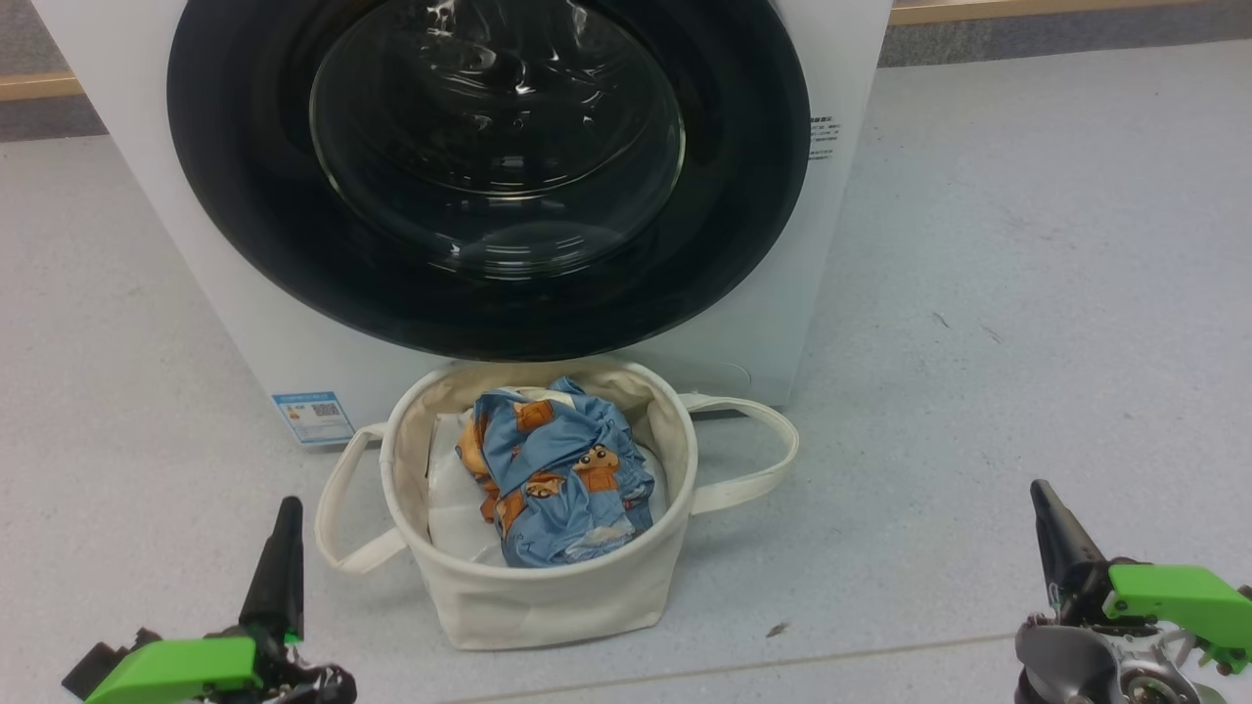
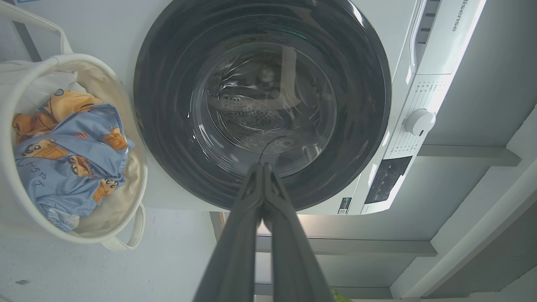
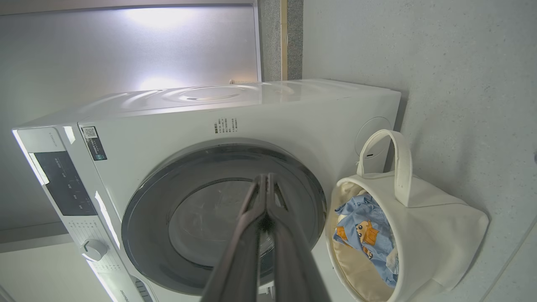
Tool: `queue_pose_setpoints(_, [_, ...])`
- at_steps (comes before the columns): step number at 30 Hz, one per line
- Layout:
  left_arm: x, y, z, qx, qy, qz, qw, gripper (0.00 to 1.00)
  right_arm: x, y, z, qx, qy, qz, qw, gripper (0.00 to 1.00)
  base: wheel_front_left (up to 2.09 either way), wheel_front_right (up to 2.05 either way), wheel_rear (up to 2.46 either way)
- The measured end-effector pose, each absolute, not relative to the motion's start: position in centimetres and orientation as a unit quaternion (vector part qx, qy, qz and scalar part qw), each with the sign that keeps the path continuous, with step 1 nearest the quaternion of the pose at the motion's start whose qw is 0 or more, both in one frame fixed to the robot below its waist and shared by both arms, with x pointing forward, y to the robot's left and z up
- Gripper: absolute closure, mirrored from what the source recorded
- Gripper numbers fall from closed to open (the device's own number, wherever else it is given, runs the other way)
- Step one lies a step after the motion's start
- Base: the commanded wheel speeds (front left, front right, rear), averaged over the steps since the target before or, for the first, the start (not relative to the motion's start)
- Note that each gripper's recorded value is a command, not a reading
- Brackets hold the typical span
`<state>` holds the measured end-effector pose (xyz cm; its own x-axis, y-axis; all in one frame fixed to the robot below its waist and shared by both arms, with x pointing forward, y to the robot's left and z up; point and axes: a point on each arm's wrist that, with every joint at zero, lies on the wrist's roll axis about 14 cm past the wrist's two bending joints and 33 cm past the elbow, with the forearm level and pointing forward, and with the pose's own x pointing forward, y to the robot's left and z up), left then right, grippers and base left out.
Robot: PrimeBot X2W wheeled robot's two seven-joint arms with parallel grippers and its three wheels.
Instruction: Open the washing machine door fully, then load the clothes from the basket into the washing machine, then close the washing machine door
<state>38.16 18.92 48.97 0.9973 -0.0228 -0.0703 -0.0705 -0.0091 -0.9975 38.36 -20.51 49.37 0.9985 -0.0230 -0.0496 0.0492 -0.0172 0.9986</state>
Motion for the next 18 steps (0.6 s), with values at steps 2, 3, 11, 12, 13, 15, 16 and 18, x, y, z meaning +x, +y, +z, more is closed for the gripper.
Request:
queue_pose_setpoints(2, [38.16,18.92,48.97,-0.71,0.033,0.017,0.703,1.0,38.36,-20.51,49.37,0.713,0.009,-0.026,0.701,1.0,0.0,0.0,0.0])
queue_pose_setpoints(3, [38.16,18.92,48.97,-0.71,0.033,0.017,0.703,1.0,38.36,-20.51,49.37,0.713,0.009,-0.026,0.701,1.0,0.0,0.0,0.0])
queue_pose_setpoints(11, [38.16,18.92,48.97,-0.71,0.033,0.017,0.703,1.0,38.36,-20.52,49.37,0.713,0.009,-0.026,0.701,1.0,0.0,0.0,0.0])
queue_pose_setpoints(12, [38.16,18.92,48.97,-0.71,0.033,0.017,0.703,1.0,38.36,-20.52,49.37,0.713,0.009,-0.026,0.701,1.0,0.0,0.0,0.0])
queue_pose_setpoints(13, [38.16,18.92,48.97,-0.71,0.033,0.017,0.703,1.0,38.36,-20.52,49.37,0.713,0.009,-0.026,0.701,1.0,0.0,0.0,0.0])
queue_pose_setpoints(15, [38.16,18.92,48.97,-0.71,0.033,0.017,0.703,1.0,38.36,-20.52,49.37,0.713,0.009,-0.026,0.701,1.0,0.0,0.0,0.0])
queue_pose_setpoints(16, [38.16,18.92,48.97,-0.71,0.033,0.017,0.703,1.0,38.36,-20.52,49.37,0.713,0.009,-0.026,0.701,1.0,0.0,0.0,0.0])
queue_pose_setpoints(18, [38.16,18.92,48.97,-0.71,0.033,0.017,0.703,1.0,38.36,-20.53,49.37,0.713,0.009,-0.026,0.701,1.0,0.0,0.0,0.0])
